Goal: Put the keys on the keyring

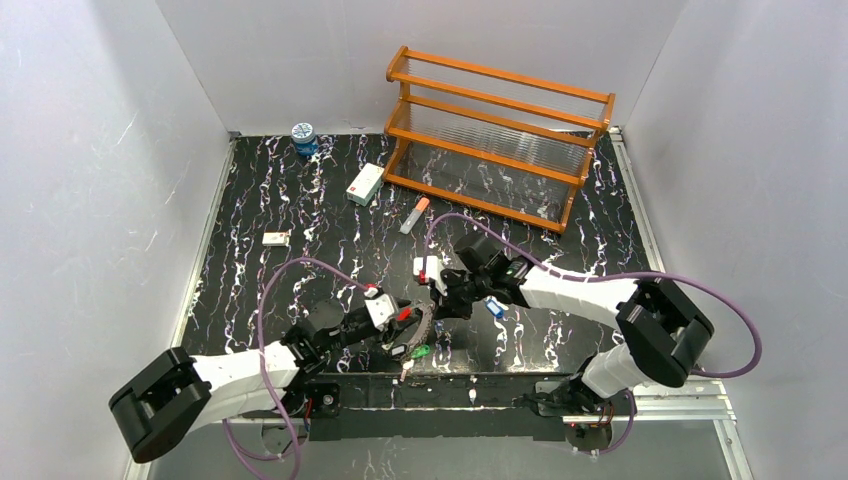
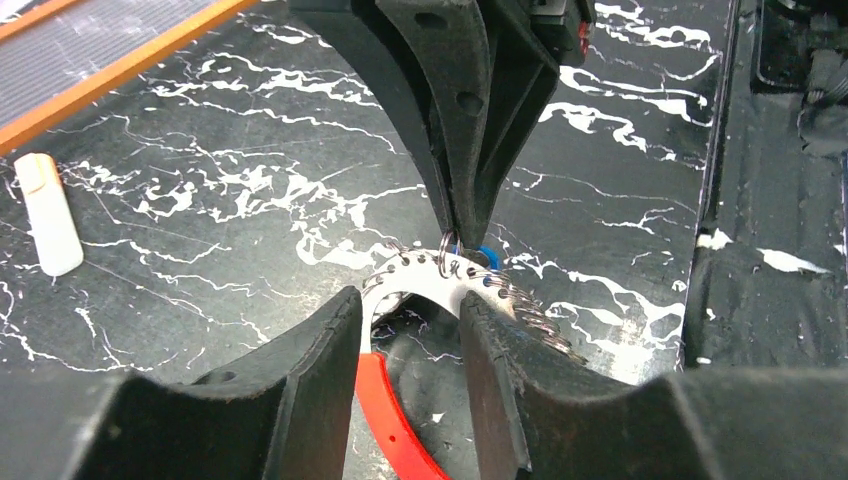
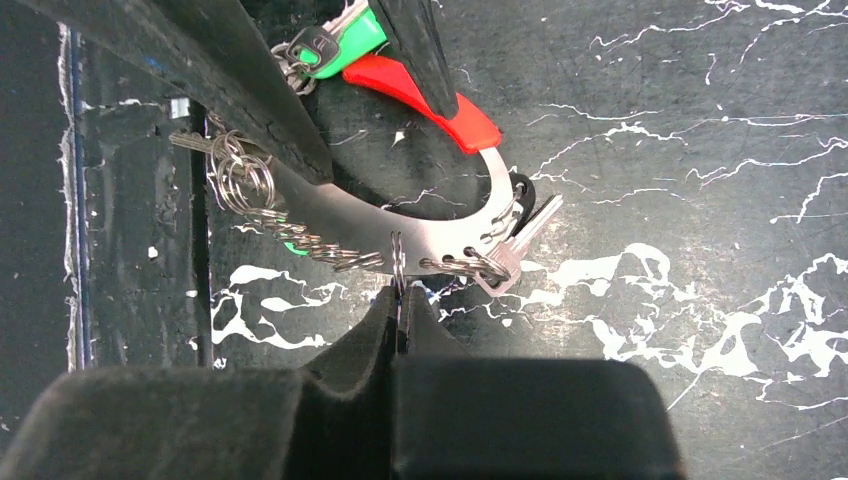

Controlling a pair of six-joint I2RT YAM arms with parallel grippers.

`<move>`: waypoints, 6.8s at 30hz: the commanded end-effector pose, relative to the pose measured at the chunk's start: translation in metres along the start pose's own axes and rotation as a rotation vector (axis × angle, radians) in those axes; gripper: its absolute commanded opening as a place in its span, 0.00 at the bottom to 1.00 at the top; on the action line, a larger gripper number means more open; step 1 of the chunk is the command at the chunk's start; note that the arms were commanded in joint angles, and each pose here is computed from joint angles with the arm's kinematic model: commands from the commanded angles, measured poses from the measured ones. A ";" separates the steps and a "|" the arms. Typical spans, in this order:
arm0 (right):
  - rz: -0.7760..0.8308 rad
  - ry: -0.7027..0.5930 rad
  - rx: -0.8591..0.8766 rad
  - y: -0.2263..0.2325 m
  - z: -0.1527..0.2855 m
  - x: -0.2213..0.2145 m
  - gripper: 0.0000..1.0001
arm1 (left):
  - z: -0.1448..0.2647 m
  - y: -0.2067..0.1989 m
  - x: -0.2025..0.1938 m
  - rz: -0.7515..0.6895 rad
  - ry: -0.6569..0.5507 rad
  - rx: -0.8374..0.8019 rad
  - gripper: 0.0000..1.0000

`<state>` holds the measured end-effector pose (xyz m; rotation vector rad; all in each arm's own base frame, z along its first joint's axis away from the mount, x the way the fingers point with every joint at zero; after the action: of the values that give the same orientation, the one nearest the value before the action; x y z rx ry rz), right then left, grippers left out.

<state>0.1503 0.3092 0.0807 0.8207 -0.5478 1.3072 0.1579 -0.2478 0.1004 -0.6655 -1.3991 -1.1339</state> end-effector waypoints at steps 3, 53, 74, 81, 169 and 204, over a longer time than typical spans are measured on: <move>0.053 0.043 -0.023 0.000 -0.001 0.011 0.01 | -0.011 -0.006 0.005 -0.036 0.013 -0.079 0.38; 0.171 -0.514 0.143 0.036 0.048 0.074 0.44 | -0.004 -0.002 0.061 0.057 -0.326 -0.009 0.00; 0.142 -0.471 0.118 0.023 0.037 0.069 0.01 | -0.002 -0.003 0.054 0.055 -0.307 -0.009 0.00; 0.063 -0.302 0.057 0.008 0.027 0.039 0.01 | -0.009 -0.001 0.029 0.069 -0.190 0.010 0.24; -0.069 -0.450 0.193 0.022 0.056 0.059 0.44 | -0.016 -0.009 0.034 0.092 -0.230 -0.042 0.00; -0.138 -0.276 0.133 0.006 0.019 0.028 0.01 | -0.013 -0.006 0.047 0.077 -0.276 -0.037 0.00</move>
<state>0.1453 0.3059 0.1149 1.1533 -0.6032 1.1063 0.1511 -0.2719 0.1208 -0.8941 -1.4819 -1.0412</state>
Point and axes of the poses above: each gripper's point midway between its finger pads, its own z axis back along the fingers, its own y axis along the line the jaws close on, x = y × z, the point moved 1 cm from there along z, back along the fingers, and after that the axes turned 7 degrees about -z, right-handed, at the moved point
